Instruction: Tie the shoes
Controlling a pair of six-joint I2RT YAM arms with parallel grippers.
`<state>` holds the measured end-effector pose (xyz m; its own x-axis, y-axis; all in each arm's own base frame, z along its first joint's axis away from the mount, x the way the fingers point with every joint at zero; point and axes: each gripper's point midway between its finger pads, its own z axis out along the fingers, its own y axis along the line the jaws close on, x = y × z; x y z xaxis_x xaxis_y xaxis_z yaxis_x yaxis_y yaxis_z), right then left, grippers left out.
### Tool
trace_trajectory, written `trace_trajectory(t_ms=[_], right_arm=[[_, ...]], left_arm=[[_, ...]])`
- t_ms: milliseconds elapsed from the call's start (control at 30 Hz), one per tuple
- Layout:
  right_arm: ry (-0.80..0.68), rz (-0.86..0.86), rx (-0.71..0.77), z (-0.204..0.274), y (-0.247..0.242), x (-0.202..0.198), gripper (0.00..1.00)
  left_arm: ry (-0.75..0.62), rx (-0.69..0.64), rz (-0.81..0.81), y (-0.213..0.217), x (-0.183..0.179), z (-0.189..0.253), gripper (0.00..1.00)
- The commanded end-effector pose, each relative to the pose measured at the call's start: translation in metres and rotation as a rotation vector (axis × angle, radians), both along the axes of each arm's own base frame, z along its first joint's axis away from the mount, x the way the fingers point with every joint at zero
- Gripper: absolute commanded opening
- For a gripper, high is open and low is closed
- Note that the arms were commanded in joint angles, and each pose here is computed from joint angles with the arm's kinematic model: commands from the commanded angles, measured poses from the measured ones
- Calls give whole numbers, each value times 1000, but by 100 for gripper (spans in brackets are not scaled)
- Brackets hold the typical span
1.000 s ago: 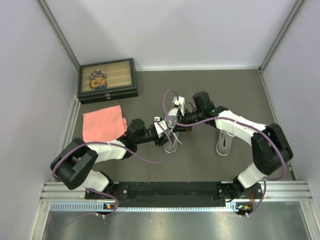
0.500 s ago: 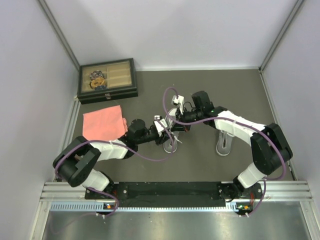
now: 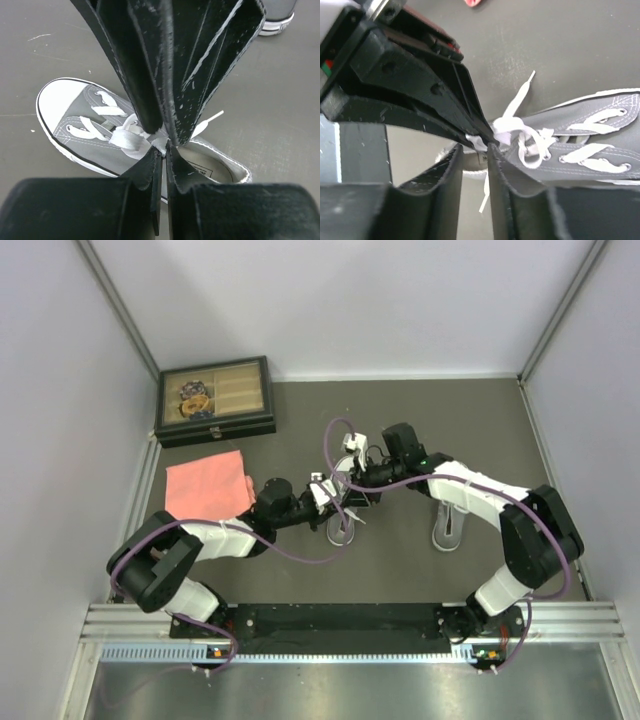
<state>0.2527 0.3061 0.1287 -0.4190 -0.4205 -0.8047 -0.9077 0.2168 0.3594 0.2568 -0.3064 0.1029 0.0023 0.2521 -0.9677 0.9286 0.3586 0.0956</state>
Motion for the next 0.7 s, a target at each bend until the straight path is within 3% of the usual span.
trace_trajectory(t_ms=[0, 267, 400, 667], right_arm=[[-210, 104, 31, 25, -6, 8, 29], [-475, 309, 42, 33, -7, 17, 30], [-543, 402, 65, 32, -4, 14, 37], [-599, 536, 123, 32, 3, 9, 36]], left_arm=[[-68, -11, -32, -5, 6, 17, 8], [-88, -2, -66, -7, 4, 19, 9], [-93, 3, -71, -7, 4, 18, 9], [-106, 7, -82, -7, 3, 20, 10]])
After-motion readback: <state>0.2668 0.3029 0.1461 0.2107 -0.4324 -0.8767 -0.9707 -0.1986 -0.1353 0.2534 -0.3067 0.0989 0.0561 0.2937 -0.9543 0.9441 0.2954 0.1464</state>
